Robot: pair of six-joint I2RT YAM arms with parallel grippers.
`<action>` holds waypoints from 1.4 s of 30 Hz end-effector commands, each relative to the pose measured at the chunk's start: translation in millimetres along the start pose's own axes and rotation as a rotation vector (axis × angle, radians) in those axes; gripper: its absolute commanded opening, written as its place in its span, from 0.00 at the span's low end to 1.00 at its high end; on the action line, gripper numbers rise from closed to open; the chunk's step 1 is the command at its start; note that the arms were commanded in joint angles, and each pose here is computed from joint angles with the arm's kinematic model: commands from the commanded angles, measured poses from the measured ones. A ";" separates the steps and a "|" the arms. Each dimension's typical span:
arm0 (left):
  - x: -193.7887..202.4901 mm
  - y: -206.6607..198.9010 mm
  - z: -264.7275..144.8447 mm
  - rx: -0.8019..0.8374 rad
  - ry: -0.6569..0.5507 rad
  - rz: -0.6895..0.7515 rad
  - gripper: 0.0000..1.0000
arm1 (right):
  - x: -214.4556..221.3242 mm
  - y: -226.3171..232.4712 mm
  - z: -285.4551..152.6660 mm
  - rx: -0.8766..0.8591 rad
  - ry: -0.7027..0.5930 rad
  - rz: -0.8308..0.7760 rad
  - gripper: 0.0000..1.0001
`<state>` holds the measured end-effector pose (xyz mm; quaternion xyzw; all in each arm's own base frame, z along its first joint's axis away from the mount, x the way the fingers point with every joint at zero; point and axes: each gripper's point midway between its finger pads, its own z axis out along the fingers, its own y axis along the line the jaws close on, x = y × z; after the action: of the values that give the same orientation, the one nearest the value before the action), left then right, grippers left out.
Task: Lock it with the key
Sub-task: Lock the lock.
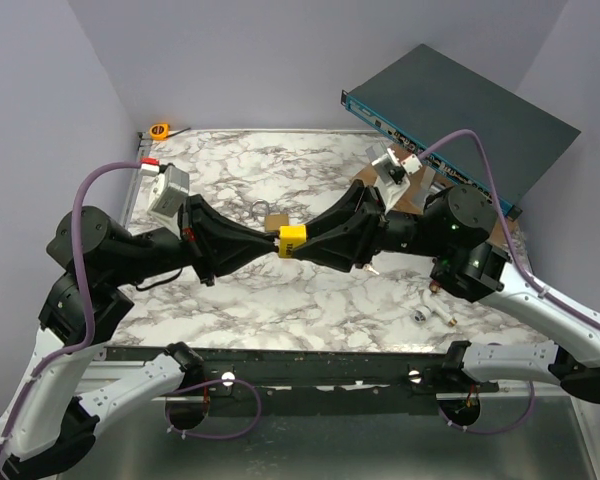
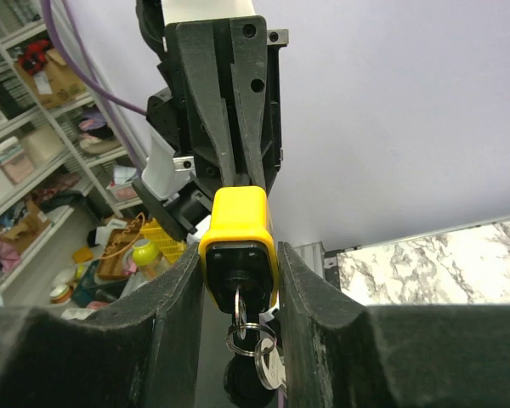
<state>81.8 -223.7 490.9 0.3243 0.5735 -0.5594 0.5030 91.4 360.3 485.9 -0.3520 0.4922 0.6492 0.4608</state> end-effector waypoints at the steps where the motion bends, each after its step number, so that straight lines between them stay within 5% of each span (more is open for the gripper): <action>1: 12.8 9.5 10.6 0.000 0.039 -0.010 0.00 | 31.9 -37.9 5.0 0.166 0.044 -0.013 0.34; 7: -7.4 -5.2 -4.6 -0.001 -0.023 0.062 0.00 | 17.2 -39.7 -25.2 0.276 0.023 -0.090 0.67; 12: -15.9 -17.9 -14.1 0.019 -0.050 0.091 0.00 | 5.3 -34.5 -48.6 0.322 0.012 -0.160 0.74; 23: -14.6 -34.1 -16.3 0.098 -0.019 0.086 0.00 | 8.3 2.1 -50.6 0.149 0.112 -0.203 0.64; 42: -7.7 -27.9 -8.9 0.100 0.016 0.052 0.00 | 2.1 20.2 -41.4 0.042 0.086 -0.193 0.47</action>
<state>63.1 -219.2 493.0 0.3573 0.5629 -0.5624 0.4890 84.1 327.5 461.4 -0.4090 0.5177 0.5598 0.5013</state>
